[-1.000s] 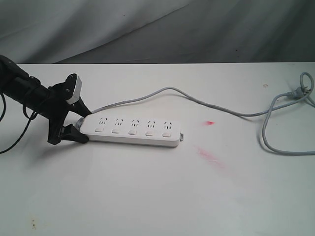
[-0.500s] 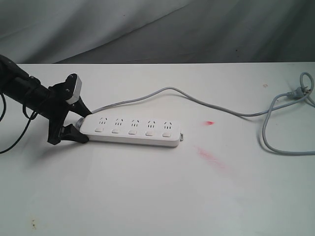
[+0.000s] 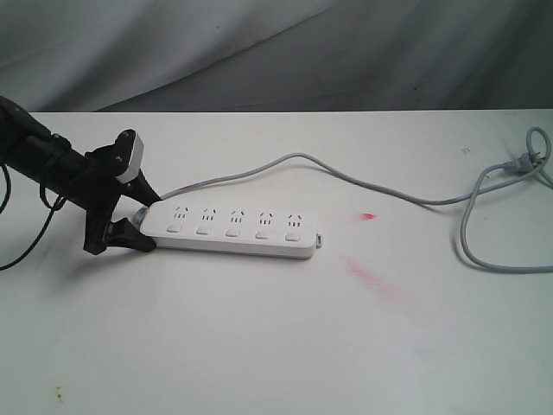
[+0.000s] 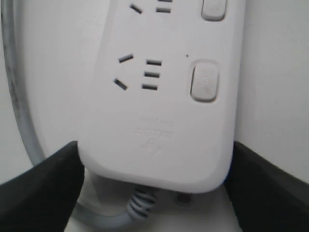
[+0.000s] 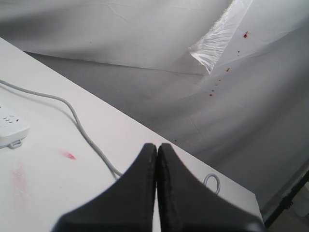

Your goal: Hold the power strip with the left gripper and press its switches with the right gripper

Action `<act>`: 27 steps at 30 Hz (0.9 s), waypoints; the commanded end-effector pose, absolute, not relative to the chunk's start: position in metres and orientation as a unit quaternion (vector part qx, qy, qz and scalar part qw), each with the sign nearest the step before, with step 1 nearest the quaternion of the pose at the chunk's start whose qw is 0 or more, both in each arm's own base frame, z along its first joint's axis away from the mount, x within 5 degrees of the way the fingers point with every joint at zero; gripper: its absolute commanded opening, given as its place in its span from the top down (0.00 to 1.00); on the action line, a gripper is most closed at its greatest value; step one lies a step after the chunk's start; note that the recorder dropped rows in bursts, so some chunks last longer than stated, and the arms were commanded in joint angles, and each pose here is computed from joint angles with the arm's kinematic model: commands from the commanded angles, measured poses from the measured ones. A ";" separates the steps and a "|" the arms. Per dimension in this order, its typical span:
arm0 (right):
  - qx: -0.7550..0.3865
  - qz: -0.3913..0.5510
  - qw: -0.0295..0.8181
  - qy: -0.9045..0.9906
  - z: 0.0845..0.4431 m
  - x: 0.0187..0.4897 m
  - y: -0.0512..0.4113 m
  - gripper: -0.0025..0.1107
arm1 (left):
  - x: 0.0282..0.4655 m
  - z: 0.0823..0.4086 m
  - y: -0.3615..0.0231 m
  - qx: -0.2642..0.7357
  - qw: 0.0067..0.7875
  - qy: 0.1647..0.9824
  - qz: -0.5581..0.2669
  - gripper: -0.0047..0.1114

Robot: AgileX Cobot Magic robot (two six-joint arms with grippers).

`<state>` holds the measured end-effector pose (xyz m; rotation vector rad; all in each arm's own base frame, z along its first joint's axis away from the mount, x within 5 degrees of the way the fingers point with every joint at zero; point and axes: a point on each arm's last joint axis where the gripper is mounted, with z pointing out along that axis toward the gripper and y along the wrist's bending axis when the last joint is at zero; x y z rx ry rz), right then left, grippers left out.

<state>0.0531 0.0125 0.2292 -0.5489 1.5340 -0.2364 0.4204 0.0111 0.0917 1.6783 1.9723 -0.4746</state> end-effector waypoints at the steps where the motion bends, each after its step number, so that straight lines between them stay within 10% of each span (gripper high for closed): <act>1: -0.245 -0.105 0.679 0.684 0.228 0.053 0.013 0.98 | 0.418 0.089 0.013 0.634 0.233 0.718 -0.165 0.40; 21: -0.245 -0.097 0.676 0.688 0.229 0.052 0.013 0.98 | 0.418 0.089 0.013 0.634 0.233 0.719 -0.165 0.40; 27: -0.274 -0.072 0.643 0.711 0.288 0.056 0.019 0.98 | 0.418 0.089 0.013 0.632 0.233 0.720 -0.166 0.40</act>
